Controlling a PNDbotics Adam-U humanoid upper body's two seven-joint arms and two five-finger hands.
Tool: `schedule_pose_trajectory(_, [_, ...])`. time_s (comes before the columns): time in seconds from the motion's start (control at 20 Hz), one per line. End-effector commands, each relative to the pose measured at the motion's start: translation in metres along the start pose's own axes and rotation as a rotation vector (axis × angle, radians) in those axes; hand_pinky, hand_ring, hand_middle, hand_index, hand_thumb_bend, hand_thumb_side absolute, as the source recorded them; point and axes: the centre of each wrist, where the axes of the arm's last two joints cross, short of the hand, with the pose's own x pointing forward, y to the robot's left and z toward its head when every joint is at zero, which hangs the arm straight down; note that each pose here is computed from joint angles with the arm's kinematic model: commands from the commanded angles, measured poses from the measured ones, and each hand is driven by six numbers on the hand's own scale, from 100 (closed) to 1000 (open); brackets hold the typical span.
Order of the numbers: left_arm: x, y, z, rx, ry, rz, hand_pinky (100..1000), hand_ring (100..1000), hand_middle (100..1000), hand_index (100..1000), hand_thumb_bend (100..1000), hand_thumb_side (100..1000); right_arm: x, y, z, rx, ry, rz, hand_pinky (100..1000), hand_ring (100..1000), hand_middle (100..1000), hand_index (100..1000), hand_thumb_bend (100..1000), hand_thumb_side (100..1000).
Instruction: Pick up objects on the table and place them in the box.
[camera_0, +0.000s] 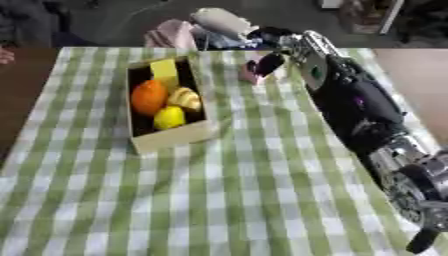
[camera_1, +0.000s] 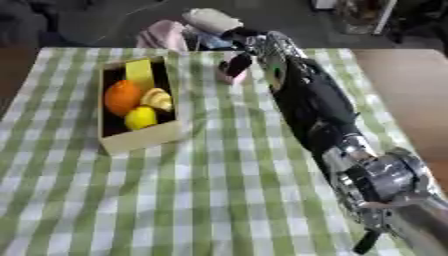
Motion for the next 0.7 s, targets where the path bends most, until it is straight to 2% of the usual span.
schedule_pose_trajectory(0.05, [0.008, -0.001, -0.003, -0.009, -0.032, 0.007, 716, 538, 709, 830, 378, 774, 0.0, -0.007, 0.0, -0.049, 0.017, -0.028, 933, 995, 1000, 1000, 100, 211])
schedule_pose_trajectory(0.7, [0.009, -0.003, -0.003, -0.019, -0.034, 0.014, 717, 537, 710, 830, 377, 777, -0.011, 0.013, -0.004, -0.132, 0.154, -0.087, 950, 1000, 1000, 1000, 100, 207])
